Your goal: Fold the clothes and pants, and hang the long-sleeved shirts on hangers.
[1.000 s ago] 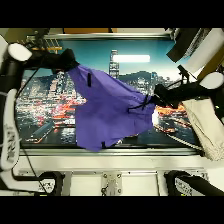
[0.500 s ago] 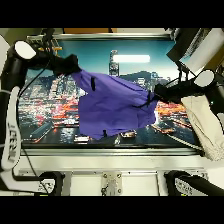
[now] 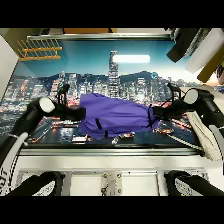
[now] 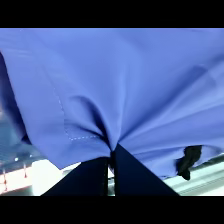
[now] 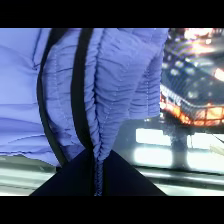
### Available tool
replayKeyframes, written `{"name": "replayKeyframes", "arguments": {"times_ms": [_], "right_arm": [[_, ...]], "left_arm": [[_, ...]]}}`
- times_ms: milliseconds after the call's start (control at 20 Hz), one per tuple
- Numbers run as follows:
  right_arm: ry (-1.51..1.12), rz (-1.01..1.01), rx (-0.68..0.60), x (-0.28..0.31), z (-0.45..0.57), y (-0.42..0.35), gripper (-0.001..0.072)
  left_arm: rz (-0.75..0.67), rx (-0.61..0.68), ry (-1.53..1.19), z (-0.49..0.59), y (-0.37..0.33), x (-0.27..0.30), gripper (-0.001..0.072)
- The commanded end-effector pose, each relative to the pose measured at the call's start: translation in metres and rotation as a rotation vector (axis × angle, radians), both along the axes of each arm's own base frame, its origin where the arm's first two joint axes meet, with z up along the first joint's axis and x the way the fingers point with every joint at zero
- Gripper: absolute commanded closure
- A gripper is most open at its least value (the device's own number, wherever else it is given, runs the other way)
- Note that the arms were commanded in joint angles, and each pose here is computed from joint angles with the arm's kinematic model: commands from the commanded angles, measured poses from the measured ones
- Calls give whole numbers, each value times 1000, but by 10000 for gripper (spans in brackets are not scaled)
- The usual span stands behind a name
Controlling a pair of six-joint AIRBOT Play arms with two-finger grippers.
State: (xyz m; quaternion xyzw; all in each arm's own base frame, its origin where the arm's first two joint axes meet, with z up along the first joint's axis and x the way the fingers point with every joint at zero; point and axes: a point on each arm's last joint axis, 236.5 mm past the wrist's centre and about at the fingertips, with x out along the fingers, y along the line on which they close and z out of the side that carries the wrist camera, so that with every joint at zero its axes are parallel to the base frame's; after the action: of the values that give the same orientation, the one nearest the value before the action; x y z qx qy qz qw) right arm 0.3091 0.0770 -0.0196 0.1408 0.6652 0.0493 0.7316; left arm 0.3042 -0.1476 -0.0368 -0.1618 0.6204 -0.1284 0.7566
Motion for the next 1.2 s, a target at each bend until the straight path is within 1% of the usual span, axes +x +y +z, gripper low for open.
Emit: {"name": "replayKeyframes", "arguments": {"times_ms": [0,150,300,350,400,450,500,600,750,800,850,900,950,1150], "right_arm": [[29,14,-17,-15,-29,2,695],[20,2,-22,-16,-43,1,694],[12,-5,-15,-14,-45,2,690],[14,-7,-12,-14,-45,3,678],[13,-9,-6,-14,-44,4,521],[9,-23,23,-13,-40,9,193],[-6,-26,50,-10,-34,14,16],[-51,-15,101,-2,-7,17,12],[-125,-11,110,3,32,-14,10],[-132,-18,114,1,35,-28,10],[-132,-20,126,-1,34,-37,10],[-135,-26,144,-2,31,-48,9],[-140,-34,168,-2,26,-55,9],[-164,23,295,0,-8,-62,-4]], "left_arm": [[15,34,17,-49,2,-29,700],[4,53,42,-68,-1,-34,700],[53,24,66,-74,-2,-30,700],[75,13,67,-72,1,-28,639],[91,2,53,-67,3,-24,311],[112,-13,27,-57,5,-19,155],[130,-25,-10,-45,10,-13,157],[152,-51,-87,-12,18,-7,157],[149,-83,-178,34,22,-9,157],[146,-94,-203,44,21,-10,167],[135,-103,-226,52,18,-13,310],[118,-109,-245,59,13,-16,528],[94,-116,-265,65,7,-19,698],[19,-154,-292,75,-27,-31,700]]}}
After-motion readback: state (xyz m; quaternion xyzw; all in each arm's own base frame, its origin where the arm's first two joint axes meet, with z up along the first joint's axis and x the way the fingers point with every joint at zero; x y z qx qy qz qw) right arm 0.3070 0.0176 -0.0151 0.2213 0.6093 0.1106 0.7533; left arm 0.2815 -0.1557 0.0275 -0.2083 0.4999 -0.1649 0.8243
